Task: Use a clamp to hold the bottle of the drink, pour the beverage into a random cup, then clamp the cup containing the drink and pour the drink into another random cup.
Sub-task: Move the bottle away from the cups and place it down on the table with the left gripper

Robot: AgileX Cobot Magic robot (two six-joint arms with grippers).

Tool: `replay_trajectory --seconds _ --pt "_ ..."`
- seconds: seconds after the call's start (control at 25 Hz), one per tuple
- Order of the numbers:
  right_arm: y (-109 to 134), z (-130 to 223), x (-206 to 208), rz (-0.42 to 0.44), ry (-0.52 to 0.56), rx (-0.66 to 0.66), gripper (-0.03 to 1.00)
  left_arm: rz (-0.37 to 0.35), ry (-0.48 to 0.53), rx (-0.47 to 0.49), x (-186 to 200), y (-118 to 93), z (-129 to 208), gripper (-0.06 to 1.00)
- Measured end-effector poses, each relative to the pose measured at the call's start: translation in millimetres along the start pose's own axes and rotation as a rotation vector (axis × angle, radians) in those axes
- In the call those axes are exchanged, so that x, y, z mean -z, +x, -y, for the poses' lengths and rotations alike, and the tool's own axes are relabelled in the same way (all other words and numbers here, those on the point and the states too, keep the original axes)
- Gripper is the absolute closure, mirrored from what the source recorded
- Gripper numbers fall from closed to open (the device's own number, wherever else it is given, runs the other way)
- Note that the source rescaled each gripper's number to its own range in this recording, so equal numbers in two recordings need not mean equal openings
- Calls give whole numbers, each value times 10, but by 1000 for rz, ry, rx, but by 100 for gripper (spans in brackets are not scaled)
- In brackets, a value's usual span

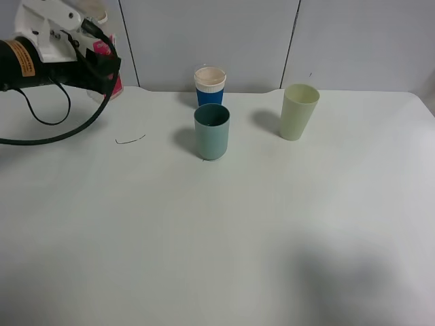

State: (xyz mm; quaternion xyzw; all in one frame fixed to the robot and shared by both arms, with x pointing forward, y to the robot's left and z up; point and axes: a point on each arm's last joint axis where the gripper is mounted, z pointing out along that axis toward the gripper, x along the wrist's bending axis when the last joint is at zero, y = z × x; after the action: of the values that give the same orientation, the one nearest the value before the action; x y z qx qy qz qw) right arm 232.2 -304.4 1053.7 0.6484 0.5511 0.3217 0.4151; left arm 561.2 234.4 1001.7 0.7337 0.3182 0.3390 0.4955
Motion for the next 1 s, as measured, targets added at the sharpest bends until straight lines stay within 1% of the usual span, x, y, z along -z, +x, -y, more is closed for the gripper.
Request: replay_trajectory --seconds 0.04,0.12,0.36,0.56,0.72,1.0 --pt "0 0 0 0 0 0 -3 20 -6 -25 11 9 9 90" --pt "0 0 0 0 0 0 -3 37 -23 -29 17 55 48 90" --pt "0 0 0 0 0 0 -3 67 -55 23 -30 191 271 90" --pt "0 0 0 0 0 0 -3 113 -22 34 -91 256 563 90" --pt "0 0 0 0 0 0 -3 128 16 63 -147 297 765 90" --pt "0 0 0 0 0 0 -3 152 2 75 -329 377 884 90"
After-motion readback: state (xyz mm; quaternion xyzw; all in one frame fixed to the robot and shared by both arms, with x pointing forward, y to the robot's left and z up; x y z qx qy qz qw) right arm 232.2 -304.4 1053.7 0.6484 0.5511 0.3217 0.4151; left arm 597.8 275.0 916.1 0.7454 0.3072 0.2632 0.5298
